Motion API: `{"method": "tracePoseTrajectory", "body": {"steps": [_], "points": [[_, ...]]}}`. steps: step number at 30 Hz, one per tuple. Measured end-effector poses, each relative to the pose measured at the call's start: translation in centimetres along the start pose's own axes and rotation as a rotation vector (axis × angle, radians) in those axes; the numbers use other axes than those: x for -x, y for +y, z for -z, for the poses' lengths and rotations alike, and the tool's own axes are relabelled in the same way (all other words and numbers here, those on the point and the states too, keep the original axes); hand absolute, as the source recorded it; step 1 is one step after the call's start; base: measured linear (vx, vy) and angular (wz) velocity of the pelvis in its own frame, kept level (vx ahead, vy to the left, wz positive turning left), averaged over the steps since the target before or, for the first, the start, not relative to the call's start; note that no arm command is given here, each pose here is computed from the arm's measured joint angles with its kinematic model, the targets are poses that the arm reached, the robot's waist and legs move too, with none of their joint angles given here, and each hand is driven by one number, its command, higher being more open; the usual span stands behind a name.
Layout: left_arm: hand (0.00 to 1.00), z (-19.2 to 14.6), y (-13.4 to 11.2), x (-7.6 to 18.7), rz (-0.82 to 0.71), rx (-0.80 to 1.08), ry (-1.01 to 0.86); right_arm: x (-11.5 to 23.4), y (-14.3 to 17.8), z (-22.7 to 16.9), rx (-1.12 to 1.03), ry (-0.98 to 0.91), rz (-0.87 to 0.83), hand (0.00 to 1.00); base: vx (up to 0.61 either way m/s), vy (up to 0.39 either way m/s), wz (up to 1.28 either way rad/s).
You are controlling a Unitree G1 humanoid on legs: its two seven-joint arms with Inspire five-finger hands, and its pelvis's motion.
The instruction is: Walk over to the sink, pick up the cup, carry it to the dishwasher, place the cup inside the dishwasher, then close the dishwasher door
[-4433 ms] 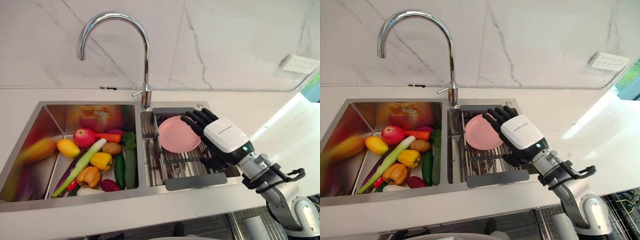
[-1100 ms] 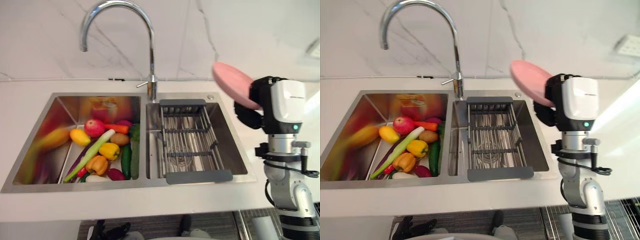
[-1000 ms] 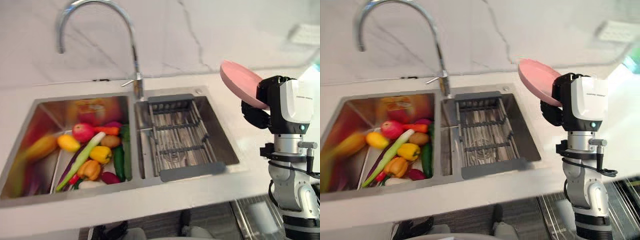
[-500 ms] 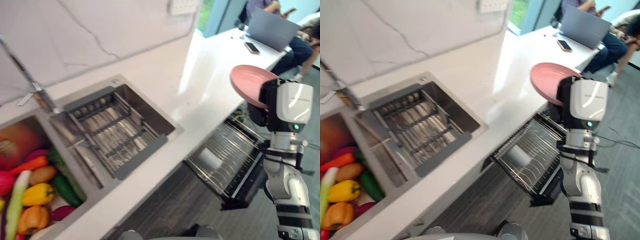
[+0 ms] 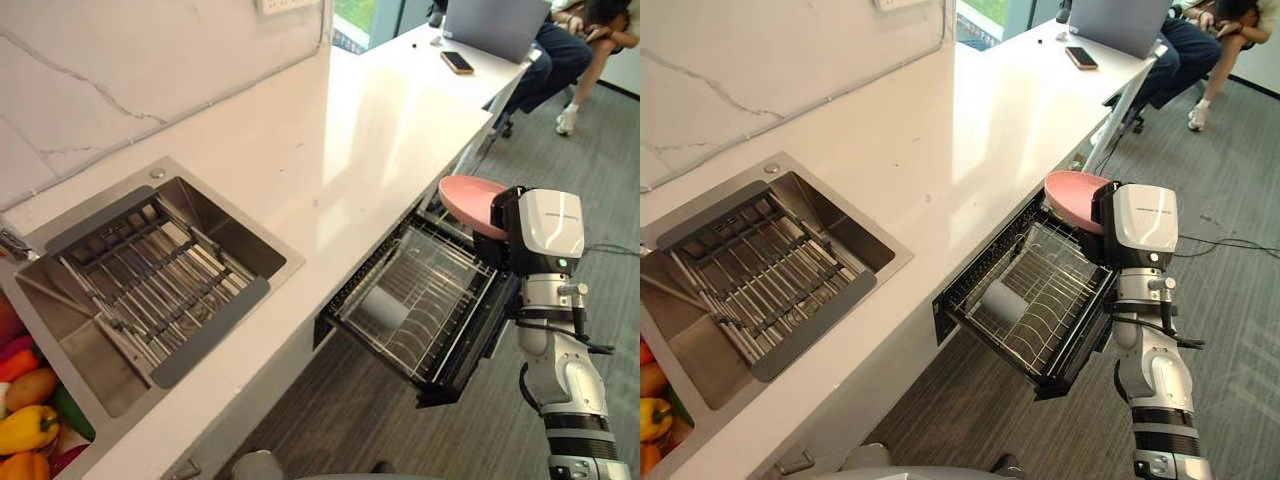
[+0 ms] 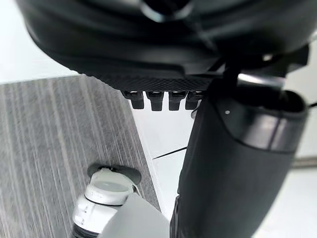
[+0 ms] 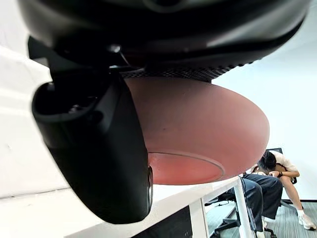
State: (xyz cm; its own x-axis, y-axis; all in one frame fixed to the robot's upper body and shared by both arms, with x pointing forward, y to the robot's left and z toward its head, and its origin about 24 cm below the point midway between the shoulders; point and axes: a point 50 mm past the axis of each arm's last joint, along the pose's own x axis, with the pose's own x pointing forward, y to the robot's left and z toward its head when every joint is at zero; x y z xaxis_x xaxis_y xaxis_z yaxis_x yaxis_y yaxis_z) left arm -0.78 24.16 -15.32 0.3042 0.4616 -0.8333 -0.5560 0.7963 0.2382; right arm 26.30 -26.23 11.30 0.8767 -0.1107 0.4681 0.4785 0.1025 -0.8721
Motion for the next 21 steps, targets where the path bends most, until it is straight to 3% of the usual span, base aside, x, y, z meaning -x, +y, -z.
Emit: {"method": "tracePoseTrajectory", "body": {"steps": [6, 12, 21], "points": [[1.00, -1.3, -1.6, -0.3, 0.080, -0.089, -0.056, -0.1, 1.4, 0.1, -0.008, 0.069, -0.050, 0.00, -0.06, 0.064, 0.04], [1.00, -6.8, -5.1, -1.0, 0.198, -0.096, -0.278, -1.8, 2.7, -0.2, -0.014, 0.151, -0.079, 0.00, -0.14, 0.077, 0.14], [1.00, -11.1, -7.1, -1.0, 0.258, -0.039, -0.426, -5.4, 2.4, 0.9, -0.029, 0.251, -0.014, 0.00, -0.05, 0.090, 0.14]]}}
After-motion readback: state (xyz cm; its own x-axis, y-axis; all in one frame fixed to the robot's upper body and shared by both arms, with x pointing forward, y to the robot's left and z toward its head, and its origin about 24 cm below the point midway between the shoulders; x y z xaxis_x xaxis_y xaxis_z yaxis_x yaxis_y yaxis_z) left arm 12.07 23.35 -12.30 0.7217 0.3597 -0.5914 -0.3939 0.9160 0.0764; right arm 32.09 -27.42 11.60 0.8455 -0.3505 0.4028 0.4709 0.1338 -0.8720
